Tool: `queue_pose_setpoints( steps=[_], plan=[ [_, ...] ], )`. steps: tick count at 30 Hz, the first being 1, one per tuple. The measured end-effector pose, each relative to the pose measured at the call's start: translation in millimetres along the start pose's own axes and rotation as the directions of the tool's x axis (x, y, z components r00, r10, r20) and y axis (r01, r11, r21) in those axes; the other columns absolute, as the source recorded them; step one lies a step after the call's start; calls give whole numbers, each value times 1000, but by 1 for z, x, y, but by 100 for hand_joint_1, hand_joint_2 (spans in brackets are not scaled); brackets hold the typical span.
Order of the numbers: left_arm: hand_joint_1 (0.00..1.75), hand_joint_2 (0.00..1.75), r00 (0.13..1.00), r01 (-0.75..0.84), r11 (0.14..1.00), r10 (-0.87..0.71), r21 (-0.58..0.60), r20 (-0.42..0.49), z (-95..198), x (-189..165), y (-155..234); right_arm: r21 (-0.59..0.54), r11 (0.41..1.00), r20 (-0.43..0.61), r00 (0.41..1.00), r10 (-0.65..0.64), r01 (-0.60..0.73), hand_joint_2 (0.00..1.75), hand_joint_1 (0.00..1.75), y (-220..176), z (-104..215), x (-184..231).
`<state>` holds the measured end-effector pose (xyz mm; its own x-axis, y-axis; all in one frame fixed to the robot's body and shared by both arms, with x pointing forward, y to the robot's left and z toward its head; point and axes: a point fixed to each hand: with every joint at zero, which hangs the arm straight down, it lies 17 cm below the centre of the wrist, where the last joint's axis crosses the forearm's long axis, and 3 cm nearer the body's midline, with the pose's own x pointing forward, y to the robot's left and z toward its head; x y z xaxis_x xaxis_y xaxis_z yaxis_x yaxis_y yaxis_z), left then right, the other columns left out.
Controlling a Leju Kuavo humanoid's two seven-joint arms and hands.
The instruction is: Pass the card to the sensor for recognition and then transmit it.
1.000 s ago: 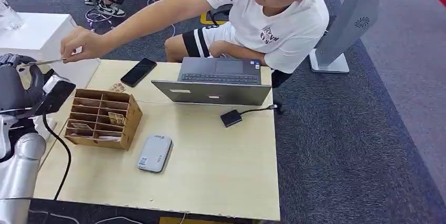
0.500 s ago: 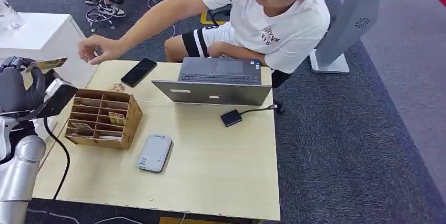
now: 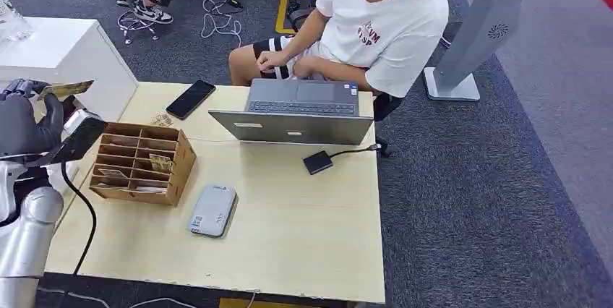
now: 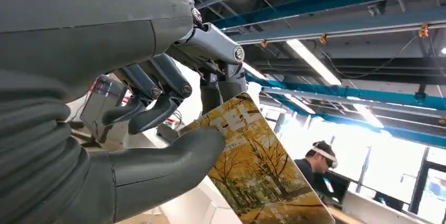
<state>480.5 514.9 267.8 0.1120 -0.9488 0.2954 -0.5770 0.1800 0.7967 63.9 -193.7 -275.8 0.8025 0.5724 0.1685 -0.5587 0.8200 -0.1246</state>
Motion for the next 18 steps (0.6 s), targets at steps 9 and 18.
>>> queue_pose_setpoints(
  steps=[9, 18],
  plan=[
    [175, 175, 984, 23, 999, -19, -25, 176, 30, 60, -10, -13, 1000, -3, 1000, 4, -4, 0, 0, -2, 0, -1],
    [175, 175, 927, 100, 984, -38, -148, 374, 87, 179, -58, -30, 1000, -13, 1000, 1, -2, 0, 0, -4, 0, -4]
  ],
)
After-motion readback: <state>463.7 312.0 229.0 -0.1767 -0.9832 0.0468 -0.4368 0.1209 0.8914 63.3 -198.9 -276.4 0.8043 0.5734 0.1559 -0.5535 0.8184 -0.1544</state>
